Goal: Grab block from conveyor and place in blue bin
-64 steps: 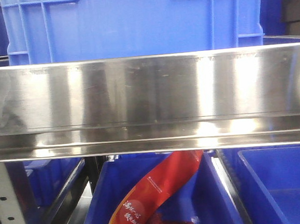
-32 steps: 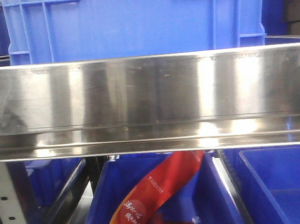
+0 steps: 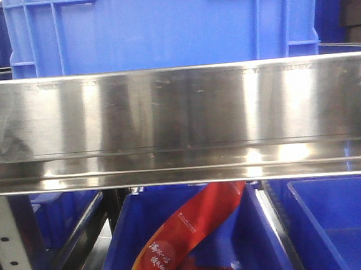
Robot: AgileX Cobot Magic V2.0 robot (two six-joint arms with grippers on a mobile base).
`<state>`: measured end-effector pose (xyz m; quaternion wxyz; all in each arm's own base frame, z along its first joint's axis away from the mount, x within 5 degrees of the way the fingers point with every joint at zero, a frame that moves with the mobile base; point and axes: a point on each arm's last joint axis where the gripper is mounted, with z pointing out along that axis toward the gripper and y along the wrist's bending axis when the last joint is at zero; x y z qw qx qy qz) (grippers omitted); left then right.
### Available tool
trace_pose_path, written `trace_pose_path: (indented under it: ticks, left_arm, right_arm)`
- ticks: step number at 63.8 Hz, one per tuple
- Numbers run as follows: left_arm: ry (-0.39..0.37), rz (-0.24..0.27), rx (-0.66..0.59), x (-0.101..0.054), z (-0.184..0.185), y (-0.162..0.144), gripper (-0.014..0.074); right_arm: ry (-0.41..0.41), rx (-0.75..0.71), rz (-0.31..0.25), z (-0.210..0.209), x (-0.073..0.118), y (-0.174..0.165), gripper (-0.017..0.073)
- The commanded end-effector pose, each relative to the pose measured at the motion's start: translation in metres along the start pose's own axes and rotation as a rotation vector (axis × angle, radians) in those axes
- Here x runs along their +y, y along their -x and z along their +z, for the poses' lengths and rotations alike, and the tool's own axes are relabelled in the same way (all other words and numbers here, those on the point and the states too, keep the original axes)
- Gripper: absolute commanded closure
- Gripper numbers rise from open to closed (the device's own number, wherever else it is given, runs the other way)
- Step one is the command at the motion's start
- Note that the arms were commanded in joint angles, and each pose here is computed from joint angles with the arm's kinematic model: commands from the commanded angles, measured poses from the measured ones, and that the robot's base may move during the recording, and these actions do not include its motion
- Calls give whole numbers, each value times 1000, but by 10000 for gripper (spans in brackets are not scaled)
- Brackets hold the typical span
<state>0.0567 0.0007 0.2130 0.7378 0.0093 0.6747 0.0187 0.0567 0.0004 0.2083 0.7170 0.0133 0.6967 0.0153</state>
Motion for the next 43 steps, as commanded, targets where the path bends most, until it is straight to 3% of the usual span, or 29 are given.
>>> trace_pose_path:
  ticks: [1,43]
  left_arm:
    - [6,3,-23,0,-1,3,704]
    - [6,3,-23,0,-1,3,704]
  right_arm:
    - [-7,-29,-6,0,0,2,715]
    - [-7,-29,-6,0,0,2,715]
